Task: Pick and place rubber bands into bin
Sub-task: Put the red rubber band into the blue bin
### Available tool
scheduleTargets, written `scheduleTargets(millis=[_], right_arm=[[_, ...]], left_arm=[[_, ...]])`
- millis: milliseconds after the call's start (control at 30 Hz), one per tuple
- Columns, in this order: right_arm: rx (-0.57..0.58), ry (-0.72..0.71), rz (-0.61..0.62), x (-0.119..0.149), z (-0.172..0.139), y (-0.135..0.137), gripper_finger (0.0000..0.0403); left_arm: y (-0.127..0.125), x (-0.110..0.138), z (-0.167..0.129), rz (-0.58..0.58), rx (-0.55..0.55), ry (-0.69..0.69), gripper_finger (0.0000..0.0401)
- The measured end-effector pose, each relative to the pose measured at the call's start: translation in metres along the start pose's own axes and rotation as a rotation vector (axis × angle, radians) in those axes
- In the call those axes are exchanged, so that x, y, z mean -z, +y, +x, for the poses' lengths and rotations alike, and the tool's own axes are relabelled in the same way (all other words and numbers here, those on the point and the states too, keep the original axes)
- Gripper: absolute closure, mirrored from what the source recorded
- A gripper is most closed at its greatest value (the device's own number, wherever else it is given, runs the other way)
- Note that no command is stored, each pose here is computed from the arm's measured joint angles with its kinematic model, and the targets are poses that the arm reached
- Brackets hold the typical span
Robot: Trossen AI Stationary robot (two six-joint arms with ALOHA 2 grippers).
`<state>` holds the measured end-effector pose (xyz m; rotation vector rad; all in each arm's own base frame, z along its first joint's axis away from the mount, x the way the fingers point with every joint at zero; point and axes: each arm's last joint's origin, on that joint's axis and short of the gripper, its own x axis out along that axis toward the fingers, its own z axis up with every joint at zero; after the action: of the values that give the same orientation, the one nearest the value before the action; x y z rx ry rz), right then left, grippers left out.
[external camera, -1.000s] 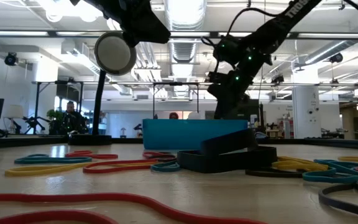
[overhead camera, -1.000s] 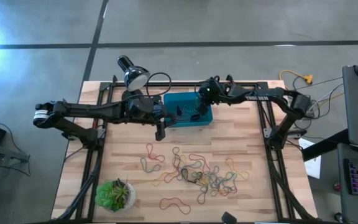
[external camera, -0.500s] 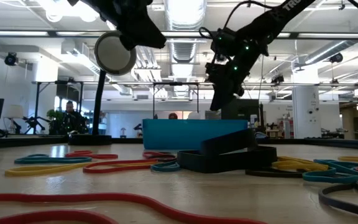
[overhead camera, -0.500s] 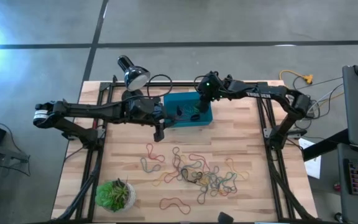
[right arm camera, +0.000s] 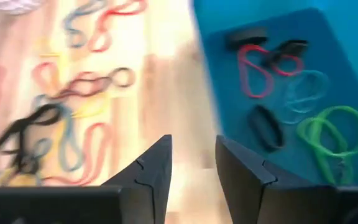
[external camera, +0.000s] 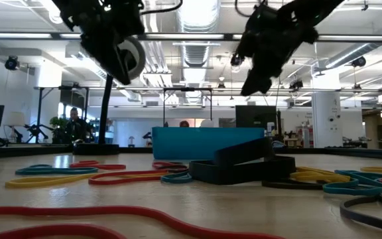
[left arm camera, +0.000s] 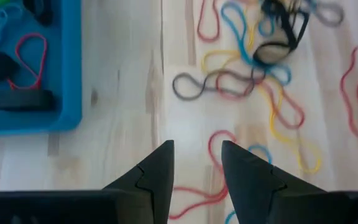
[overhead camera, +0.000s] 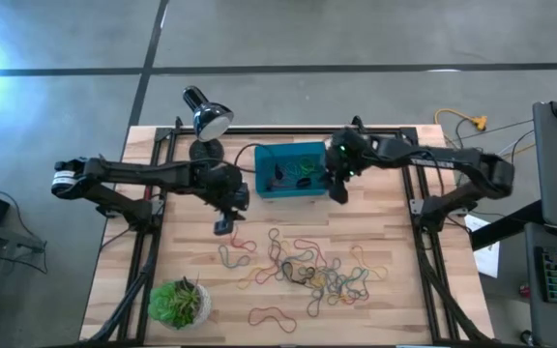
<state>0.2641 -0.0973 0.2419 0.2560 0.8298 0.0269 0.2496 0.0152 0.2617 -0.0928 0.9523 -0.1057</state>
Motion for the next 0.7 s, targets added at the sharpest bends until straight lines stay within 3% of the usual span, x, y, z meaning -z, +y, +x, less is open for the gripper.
scheduleTargets(millis=[200, 333, 700], right_arm=[[-0.058, -0.028, 0.011, 0.021, -0.014, 0.035, 0.0304], [-0.092, -0.059, 0.059, 0.035, -0.021, 0.052, 0.0313], [-0.039, -0.126, 0.106, 0.057, -0.034, 0.082, 0.0331]], left_arm=[[0.003, 0.023, 0.017, 0.013, -0.015, 0.092, 0.0283], [0.006, 0.039, 0.03, -0.078, -0.049, 0.178, 0.0283], [0.013, 0.062, 0.072, -0.191, -0.066, 0.364, 0.0283]])
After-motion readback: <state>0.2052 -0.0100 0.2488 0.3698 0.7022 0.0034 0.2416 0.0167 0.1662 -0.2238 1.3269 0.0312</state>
